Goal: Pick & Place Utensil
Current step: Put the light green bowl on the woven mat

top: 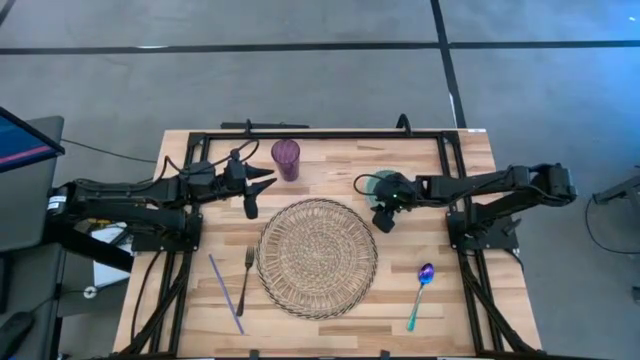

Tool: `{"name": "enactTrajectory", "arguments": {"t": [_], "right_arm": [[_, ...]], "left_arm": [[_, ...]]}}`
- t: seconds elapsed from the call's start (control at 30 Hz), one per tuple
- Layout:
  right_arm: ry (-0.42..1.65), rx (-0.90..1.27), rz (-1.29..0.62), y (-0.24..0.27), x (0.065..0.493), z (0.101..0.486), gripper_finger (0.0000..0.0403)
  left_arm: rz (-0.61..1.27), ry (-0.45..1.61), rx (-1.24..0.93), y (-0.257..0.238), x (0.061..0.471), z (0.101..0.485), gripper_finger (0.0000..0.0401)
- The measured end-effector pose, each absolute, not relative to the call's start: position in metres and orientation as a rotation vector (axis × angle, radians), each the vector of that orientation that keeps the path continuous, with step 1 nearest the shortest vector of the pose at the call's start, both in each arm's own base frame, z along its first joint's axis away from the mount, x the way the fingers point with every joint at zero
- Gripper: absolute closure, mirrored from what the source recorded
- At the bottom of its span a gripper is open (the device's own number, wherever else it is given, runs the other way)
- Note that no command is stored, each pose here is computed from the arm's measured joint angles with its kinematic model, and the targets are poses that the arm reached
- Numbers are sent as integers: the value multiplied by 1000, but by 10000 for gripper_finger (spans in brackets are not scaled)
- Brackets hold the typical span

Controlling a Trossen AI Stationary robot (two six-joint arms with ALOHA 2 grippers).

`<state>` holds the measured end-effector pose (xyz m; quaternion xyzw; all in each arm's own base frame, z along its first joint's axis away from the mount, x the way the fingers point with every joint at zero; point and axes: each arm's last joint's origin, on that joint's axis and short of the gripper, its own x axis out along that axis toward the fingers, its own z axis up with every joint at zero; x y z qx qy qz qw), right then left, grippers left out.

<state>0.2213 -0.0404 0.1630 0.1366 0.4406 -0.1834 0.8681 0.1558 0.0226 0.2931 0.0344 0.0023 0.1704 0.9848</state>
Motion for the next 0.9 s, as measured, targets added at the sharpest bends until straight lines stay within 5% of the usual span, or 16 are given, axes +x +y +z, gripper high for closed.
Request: {"name": "enactTrajectory", "arguments": {"t": [0.17,0.43,0.9], "right_arm": [[964,270,-374,-40,223,156,280],[960,217,-319,-40,222,160,388],[727,85,-79,-10,253,220,393]], "left_arm": [[342,5,69,23,156,293,295],[342,7,69,23,156,293,295],[341,7,70,23,156,293,295]]}}
